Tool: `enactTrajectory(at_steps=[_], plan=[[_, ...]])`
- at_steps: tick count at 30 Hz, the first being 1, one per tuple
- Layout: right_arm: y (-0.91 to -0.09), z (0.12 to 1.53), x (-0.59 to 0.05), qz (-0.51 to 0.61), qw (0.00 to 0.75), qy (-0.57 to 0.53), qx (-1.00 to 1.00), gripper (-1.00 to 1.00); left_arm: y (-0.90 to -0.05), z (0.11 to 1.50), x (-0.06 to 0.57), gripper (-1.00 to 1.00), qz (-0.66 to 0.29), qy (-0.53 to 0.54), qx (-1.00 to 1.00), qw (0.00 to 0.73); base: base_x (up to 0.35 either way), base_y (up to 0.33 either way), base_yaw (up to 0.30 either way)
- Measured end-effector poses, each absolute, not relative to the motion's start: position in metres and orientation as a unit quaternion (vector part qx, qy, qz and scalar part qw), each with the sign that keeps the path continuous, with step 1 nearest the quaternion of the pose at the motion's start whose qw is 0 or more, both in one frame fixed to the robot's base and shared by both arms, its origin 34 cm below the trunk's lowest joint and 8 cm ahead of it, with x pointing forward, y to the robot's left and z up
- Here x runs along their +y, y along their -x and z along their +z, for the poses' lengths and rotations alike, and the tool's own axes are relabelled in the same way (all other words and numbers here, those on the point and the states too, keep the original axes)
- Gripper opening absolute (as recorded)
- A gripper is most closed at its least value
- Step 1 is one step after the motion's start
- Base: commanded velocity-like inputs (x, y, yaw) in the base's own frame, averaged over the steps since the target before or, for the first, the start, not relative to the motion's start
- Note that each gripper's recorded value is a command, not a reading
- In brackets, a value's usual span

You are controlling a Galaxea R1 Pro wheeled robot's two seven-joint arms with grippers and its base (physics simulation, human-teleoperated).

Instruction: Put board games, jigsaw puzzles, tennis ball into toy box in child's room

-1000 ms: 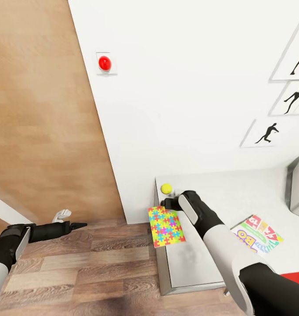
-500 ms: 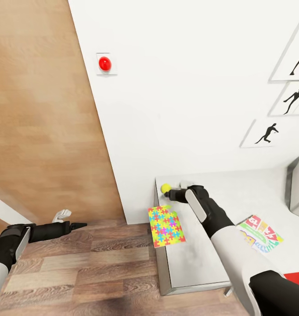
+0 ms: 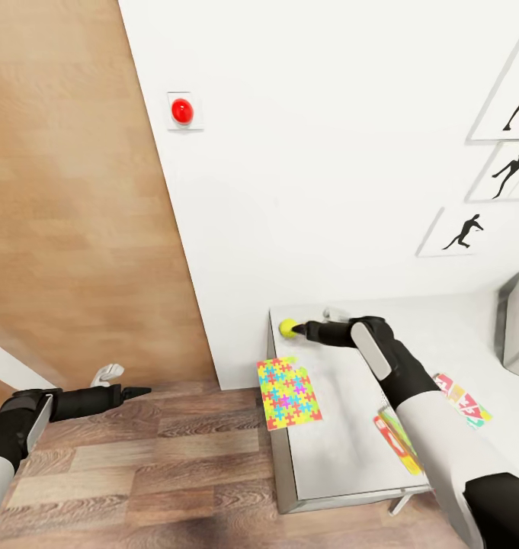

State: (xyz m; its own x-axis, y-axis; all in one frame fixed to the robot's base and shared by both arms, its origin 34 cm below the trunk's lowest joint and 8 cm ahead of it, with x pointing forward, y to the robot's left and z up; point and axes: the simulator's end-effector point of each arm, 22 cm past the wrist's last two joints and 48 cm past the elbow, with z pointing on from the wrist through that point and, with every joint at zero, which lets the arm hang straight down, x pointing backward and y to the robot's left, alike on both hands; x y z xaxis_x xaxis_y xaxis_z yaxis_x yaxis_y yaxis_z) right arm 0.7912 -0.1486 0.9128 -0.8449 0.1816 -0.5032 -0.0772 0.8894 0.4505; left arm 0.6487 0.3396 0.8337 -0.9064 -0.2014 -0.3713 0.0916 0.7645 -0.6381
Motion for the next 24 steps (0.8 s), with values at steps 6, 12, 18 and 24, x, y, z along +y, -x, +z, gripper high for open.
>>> enactTrajectory(at_steps=[6,12,18,24], plan=[[-0.765,0.929,-0.150,0.362,0.270,-0.031,0.892,1.00,-0.649,0.834,0.340,1.00,-0.342,0.030,0.914,0.214,0.000,0.000,0.000],[-0.704,0.989,-0.135,0.546,0.310,-0.002,0.778,1.00,-0.649,0.834,0.339,1.00,-0.343,0.030,0.914,0.214,0.000,0.000,0.000],[-0.654,1.029,-0.120,0.611,0.347,0.040,0.710,1.00,-0.649,0.834,0.337,1.00,-0.345,0.030,0.913,0.214,0.000,0.000,0.000],[-0.624,1.052,-0.110,0.634,0.359,0.062,0.682,1.00,-0.649,0.835,0.330,1.00,-0.354,0.029,0.910,0.214,0.000,0.000,0.000]])
